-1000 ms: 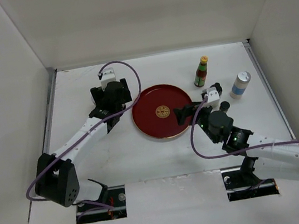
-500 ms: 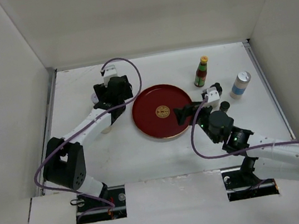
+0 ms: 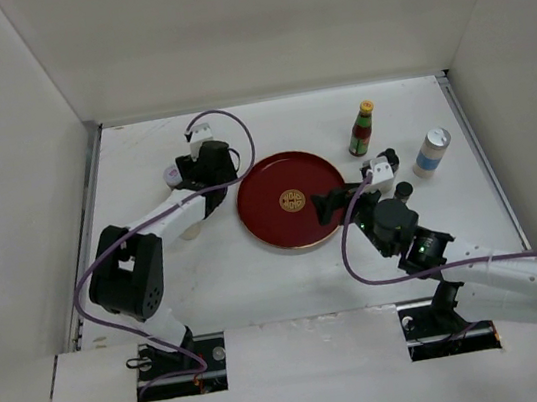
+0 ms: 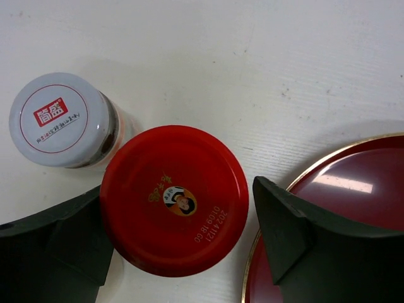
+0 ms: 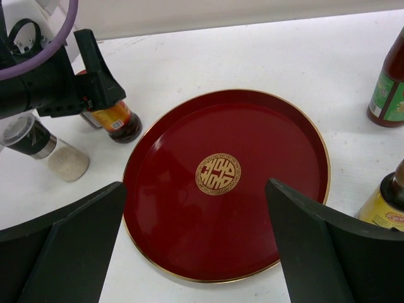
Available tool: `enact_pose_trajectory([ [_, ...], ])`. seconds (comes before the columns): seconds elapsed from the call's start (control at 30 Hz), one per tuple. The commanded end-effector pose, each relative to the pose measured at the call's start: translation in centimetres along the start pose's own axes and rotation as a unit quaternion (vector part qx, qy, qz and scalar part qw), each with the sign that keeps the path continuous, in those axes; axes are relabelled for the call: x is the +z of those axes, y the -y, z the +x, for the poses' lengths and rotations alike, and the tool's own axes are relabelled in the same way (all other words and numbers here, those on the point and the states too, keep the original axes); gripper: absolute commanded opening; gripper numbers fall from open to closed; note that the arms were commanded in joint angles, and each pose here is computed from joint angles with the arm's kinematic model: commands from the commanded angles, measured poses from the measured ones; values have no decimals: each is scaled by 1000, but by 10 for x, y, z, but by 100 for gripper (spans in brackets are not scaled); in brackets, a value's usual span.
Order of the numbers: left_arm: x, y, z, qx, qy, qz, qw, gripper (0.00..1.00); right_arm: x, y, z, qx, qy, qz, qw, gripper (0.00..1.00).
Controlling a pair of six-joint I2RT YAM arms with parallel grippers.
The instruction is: Organize the condiment bottles
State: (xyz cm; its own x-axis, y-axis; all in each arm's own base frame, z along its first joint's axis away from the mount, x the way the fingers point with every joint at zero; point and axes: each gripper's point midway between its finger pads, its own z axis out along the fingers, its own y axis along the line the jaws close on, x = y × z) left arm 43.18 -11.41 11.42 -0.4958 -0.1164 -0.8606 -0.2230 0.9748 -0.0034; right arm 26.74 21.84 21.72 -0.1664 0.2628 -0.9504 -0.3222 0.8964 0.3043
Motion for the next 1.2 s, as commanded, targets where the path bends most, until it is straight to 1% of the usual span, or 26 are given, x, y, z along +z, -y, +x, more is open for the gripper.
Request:
enact_pose_trajectory([
  [0.0,-6,12,-39,-47,43,28,998,72,3,-14,-24,15,30,-17,999,98],
  [0.1,-10,10,-48,-56,56,28,996,52,2,-14,-26,18,34,-18,999,98],
  [0.13,-13,8,-54,-61,63,28,996,47,2,-14,-25,18,32,-18,999,98],
  [0.2,-21,7,-66,-70,81,33,994,42,2,-14,-25,18,32,-18,999,98],
  [0.3,-37,5,-91,-89,115,45,988,39,1,-13,-27,20,36,-17,999,98],
  [0.4,-66,8,-121,-109,154,66,980,37,0,-13,-28,22,38,-17,999,97],
  [0.47,-87,16,-140,-117,177,85,973,37,-1,-12,-31,27,43,-18,999,97],
  [0.53,-104,30,-151,-112,188,111,969,37,-1,-9,-31,30,48,-15,998,97],
  [0.63,-120,58,-149,-99,188,150,966,37,-3,-6,-34,35,54,-9,998,97],
  [0.7,-122,75,-144,-93,180,167,965,37,-5,-2,-38,39,63,-4,997,96],
  [0.97,-106,147,-131,-67,162,206,963,37,-7,12,-43,52,76,15,996,96],
  [1.17,-87,183,-115,-46,144,214,965,37,-9,23,-48,64,85,28,994,97],
])
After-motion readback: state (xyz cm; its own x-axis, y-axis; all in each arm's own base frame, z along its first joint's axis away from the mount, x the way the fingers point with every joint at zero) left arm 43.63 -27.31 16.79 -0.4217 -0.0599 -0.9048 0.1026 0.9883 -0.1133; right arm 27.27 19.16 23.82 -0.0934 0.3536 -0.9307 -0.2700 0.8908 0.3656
